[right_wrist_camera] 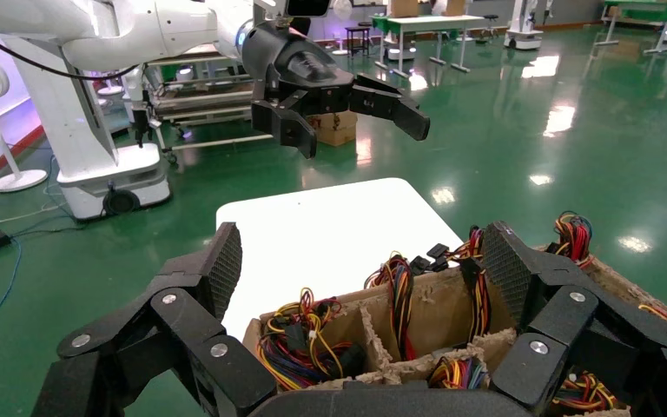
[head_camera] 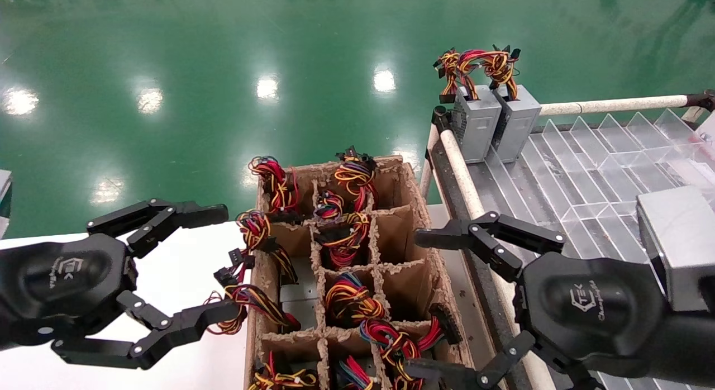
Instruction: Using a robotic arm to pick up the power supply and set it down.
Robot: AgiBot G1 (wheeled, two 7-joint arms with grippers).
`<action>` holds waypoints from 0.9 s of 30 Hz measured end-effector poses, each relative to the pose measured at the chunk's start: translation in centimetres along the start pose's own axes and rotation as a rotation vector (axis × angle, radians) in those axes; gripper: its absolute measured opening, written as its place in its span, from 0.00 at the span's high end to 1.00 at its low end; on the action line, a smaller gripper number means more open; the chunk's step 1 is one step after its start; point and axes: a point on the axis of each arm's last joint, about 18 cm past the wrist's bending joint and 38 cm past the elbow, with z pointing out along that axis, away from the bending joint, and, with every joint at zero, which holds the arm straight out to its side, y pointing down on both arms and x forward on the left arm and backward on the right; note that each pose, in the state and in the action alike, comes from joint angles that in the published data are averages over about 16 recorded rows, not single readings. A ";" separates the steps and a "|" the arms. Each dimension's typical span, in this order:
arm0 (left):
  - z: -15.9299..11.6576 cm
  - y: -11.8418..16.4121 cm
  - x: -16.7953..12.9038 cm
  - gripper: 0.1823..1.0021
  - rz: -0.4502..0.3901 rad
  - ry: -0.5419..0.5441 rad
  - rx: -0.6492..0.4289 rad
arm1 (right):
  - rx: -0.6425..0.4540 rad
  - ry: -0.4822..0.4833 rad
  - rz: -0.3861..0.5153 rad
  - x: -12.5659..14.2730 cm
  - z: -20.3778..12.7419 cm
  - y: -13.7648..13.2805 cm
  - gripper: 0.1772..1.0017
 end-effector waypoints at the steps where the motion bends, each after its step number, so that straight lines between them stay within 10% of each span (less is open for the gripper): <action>1: 0.0 0.0 0.0 0.00 0.000 0.000 0.000 | 0.000 0.000 0.000 0.0 0.0 0.0 0.00; 27: 0.0 0.0 0.0 0.02 0.000 0.000 0.000 | 0.004 0.035 0.015 1.3 0.9 0.4 0.00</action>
